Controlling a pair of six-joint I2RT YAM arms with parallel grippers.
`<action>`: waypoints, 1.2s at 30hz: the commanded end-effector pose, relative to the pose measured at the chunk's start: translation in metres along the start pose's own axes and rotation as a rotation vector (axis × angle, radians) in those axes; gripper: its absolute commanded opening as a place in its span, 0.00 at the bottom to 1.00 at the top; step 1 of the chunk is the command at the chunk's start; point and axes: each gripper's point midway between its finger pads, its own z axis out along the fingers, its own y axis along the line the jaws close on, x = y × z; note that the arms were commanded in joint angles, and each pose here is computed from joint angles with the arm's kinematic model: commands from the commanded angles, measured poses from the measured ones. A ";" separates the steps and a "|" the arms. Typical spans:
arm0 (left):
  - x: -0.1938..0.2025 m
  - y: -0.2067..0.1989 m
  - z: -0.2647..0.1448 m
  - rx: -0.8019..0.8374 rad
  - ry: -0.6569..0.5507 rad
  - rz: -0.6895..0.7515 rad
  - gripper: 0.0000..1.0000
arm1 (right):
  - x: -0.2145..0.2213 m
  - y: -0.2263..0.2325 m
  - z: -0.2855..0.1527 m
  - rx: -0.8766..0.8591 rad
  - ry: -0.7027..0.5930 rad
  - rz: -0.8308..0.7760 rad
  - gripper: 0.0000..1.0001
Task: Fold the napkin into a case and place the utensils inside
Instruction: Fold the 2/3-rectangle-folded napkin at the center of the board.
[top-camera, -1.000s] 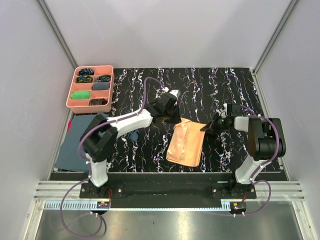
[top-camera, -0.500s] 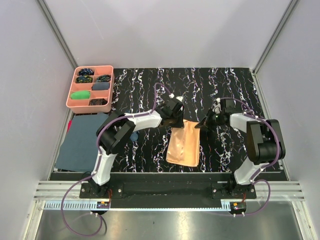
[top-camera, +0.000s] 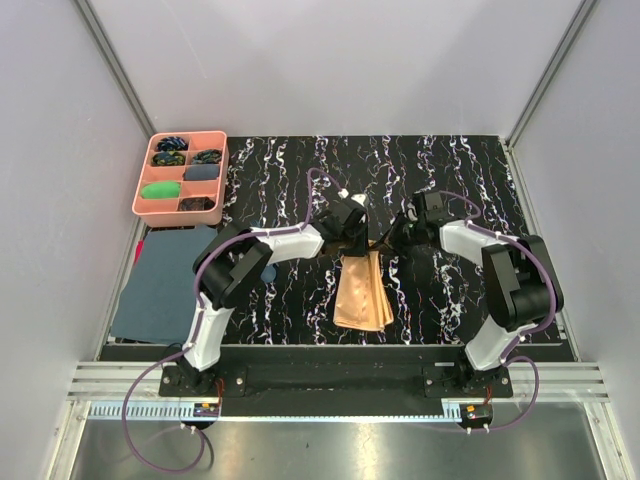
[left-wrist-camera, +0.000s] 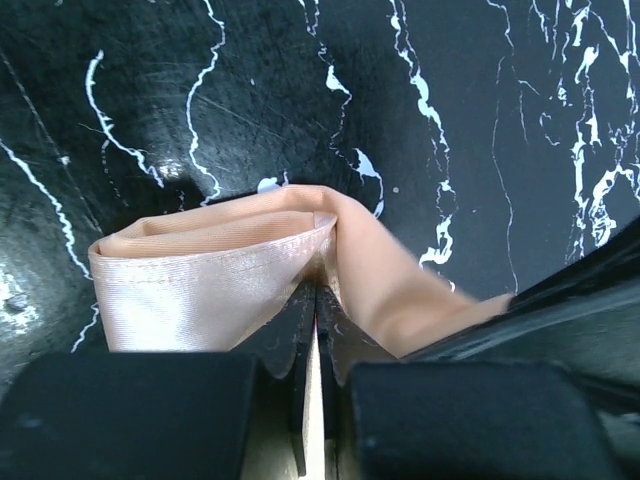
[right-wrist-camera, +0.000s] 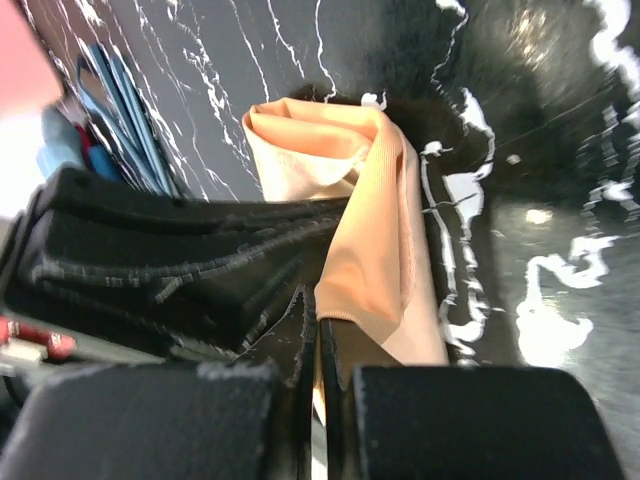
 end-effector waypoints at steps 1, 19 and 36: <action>0.006 -0.010 0.004 0.056 -0.006 -0.004 0.05 | -0.010 0.012 0.014 0.004 -0.080 0.147 0.00; 0.000 0.003 -0.080 -0.015 -0.022 -0.009 0.16 | -0.017 -0.009 0.017 0.106 -0.171 0.211 0.00; 0.075 0.020 -0.034 -0.065 0.063 -0.003 0.06 | -0.009 0.004 0.021 0.146 -0.215 0.259 0.00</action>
